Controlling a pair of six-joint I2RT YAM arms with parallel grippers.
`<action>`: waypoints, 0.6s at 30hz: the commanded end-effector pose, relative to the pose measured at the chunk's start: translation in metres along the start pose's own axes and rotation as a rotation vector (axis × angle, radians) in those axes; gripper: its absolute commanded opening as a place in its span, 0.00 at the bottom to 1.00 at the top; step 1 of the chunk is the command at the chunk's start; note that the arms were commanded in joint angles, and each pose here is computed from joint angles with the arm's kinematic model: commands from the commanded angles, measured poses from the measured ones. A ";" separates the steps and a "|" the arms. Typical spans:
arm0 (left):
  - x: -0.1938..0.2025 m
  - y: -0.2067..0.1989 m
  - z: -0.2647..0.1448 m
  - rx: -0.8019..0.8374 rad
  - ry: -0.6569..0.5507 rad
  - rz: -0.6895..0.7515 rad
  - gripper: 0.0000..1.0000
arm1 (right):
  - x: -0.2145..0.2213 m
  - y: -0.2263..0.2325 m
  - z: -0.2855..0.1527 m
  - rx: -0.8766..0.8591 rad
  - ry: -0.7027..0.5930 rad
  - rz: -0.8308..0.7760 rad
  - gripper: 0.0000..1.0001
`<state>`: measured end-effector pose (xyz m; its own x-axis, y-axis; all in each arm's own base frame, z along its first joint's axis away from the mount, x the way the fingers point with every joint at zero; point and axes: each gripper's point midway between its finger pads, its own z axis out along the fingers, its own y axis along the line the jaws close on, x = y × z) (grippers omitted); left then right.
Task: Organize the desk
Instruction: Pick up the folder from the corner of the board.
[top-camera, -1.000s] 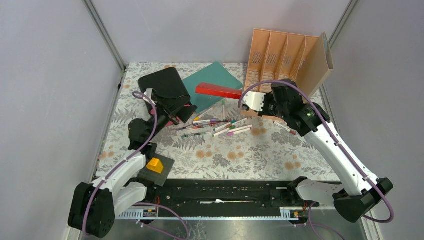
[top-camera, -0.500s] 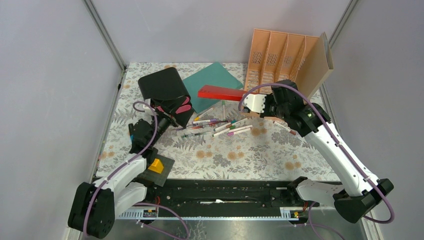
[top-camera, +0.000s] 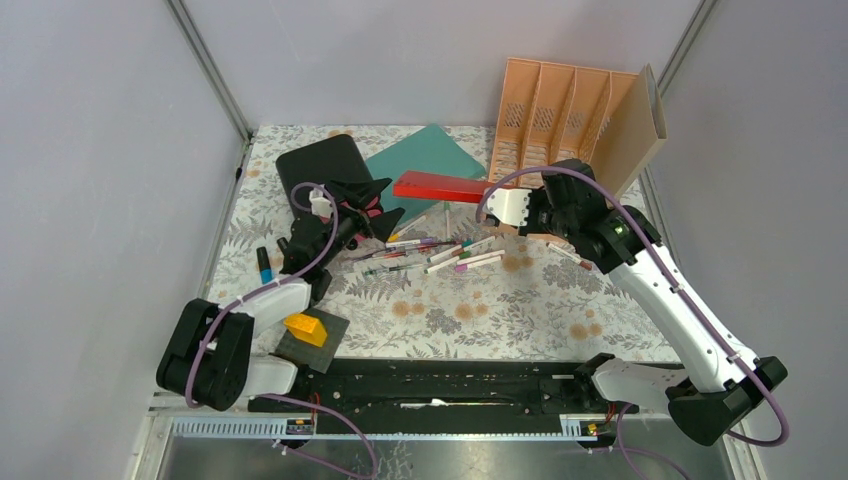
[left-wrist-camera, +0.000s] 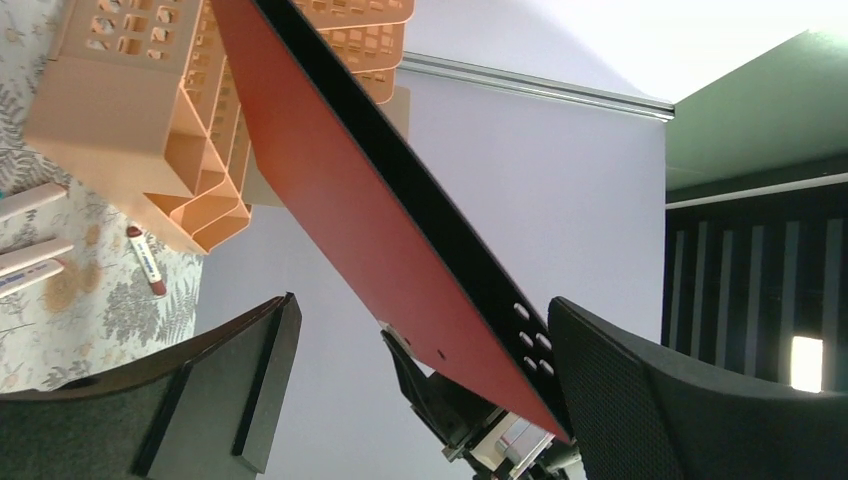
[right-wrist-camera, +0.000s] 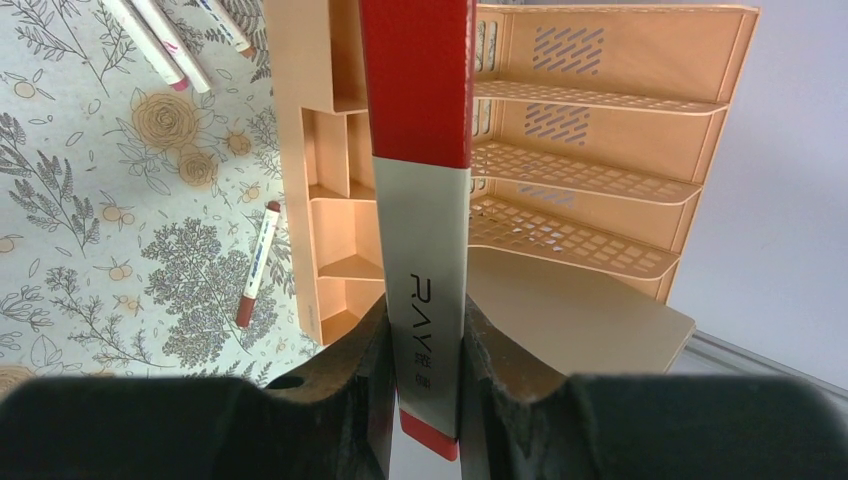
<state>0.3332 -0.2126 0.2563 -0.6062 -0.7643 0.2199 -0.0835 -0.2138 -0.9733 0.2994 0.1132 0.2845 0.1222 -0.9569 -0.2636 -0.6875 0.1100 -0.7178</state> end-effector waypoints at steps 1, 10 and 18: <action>0.006 -0.034 0.010 0.107 0.036 0.003 0.99 | -0.025 -0.029 -0.013 0.099 -0.102 0.014 0.00; 0.015 -0.041 0.023 0.123 0.091 -0.013 0.99 | -0.034 -0.017 -0.013 0.042 -0.141 -0.013 0.00; 0.031 -0.041 0.027 0.116 0.170 0.035 0.70 | -0.039 -0.017 -0.021 0.014 -0.164 -0.087 0.00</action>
<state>0.3452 -0.2349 0.2725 -0.6680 -0.7048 0.2389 -0.0831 -0.2483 -0.9651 0.2872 0.1285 0.2819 0.2041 -0.9395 -0.2751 -0.7300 0.0412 -0.6822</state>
